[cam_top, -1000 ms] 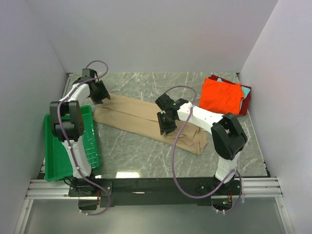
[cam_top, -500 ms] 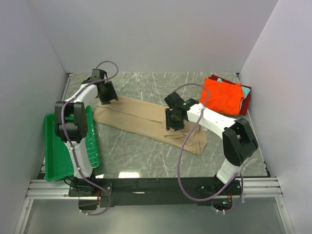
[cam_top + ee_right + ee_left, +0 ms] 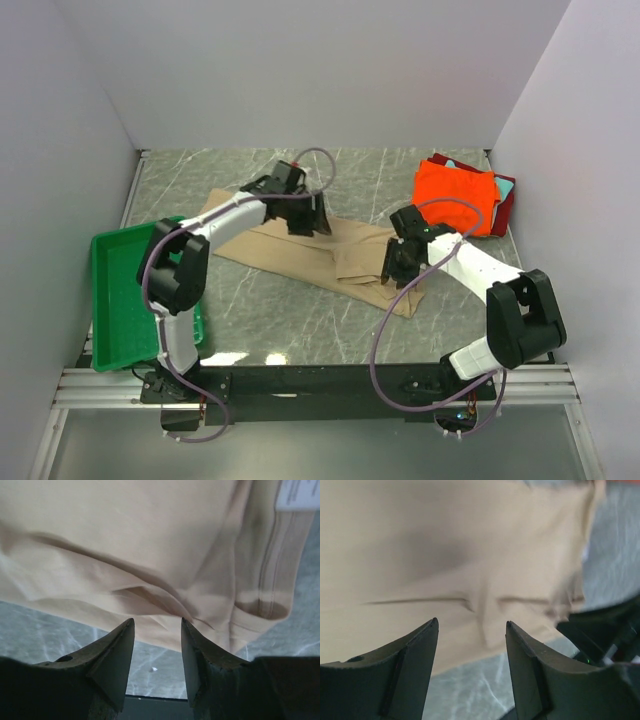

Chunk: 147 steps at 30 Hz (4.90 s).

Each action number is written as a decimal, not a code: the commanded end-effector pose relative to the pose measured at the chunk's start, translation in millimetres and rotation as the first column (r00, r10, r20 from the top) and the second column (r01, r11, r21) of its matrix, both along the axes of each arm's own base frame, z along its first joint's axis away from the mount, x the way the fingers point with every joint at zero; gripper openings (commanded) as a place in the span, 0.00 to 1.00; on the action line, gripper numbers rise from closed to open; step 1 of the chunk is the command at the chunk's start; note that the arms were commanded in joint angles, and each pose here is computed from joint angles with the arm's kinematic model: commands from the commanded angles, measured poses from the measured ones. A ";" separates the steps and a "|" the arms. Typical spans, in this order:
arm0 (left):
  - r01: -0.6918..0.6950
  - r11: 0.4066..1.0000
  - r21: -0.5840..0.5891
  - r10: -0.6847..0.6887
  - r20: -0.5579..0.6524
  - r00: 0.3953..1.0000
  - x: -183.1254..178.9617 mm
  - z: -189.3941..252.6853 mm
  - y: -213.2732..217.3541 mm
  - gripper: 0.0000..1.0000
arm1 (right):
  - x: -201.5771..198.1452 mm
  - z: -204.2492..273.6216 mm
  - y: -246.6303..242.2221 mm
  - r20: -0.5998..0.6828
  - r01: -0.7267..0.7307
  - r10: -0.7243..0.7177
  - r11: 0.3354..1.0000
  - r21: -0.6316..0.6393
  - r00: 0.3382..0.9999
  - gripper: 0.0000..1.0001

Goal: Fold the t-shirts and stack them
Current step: Fold the tshirt

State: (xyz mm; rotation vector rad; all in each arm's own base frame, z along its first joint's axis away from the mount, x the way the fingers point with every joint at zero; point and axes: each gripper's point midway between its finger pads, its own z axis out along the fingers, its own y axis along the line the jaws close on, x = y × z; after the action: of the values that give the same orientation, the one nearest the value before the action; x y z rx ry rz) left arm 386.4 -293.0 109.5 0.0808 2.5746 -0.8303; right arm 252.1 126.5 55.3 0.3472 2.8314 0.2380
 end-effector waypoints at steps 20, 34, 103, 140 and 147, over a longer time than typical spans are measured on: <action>0.197 0.979 0.057 -0.181 -0.204 0.962 -85.4 -50.7 -59.8 0.57 | -15.1 -3.8 -6.3 0.009 0.075 -0.076 0.994 0.077 0.997 0.48; 0.269 0.963 0.013 -0.255 -0.277 0.927 -107.9 -65.0 -78.1 0.44 | -21.7 -4.1 -13.1 0.025 0.104 -0.107 0.991 0.082 0.994 0.48; -0.233 0.968 0.091 0.235 -0.021 0.972 56.3 14.0 124.5 0.63 | 139.5 39.1 -80.6 0.302 0.191 -0.183 0.982 0.004 0.936 0.57; -0.614 0.786 0.069 0.615 0.009 0.788 172.1 -83.8 280.1 0.66 | 163.0 -12.2 -99.9 0.193 0.262 -0.255 0.965 -0.013 0.948 0.24; -0.652 0.754 0.084 0.656 -0.024 0.755 163.7 -99.5 296.1 0.66 | 153.3 -2.9 -113.8 0.208 0.298 -0.281 0.953 -0.053 0.937 0.10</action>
State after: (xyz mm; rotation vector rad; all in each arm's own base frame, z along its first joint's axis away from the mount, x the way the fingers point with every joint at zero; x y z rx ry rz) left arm 558.6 -22.8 41.6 -0.7095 2.3684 -0.5673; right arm 399.3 27.4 26.4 0.6573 2.6189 0.1365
